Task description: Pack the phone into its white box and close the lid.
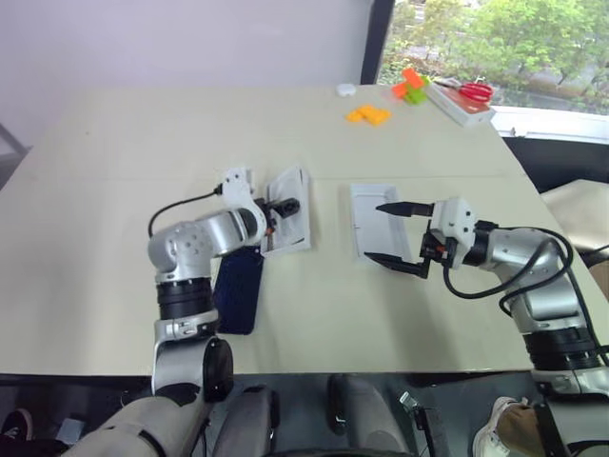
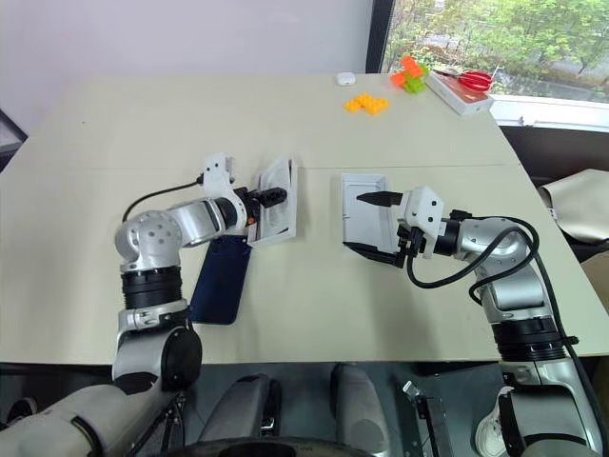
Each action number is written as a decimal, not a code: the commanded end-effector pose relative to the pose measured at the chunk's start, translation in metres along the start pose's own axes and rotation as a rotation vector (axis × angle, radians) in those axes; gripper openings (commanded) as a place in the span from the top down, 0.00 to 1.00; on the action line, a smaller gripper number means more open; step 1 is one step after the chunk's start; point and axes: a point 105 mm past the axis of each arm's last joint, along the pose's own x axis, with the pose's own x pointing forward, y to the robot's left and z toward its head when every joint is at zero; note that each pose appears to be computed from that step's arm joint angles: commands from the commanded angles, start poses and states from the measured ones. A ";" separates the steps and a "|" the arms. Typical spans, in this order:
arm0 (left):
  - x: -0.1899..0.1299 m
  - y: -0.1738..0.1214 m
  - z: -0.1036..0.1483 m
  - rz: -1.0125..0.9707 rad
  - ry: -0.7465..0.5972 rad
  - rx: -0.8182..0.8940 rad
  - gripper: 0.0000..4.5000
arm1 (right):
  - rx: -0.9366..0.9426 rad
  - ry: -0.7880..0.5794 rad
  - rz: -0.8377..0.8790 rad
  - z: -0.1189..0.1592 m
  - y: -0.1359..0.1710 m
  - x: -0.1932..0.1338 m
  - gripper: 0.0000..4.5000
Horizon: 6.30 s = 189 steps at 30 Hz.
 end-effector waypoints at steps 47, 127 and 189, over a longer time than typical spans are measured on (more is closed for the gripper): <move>0.012 0.012 -0.003 0.152 -0.017 0.221 1.00 | -0.025 -0.040 -0.024 0.008 -0.002 0.005 0.00; -0.033 0.066 0.028 0.100 -0.198 0.315 1.00 | -0.277 0.127 -0.257 -0.013 -0.024 0.138 0.99; -0.022 0.048 0.017 0.061 -0.186 0.307 1.00 | -0.492 0.233 -0.107 -0.026 0.010 0.181 0.99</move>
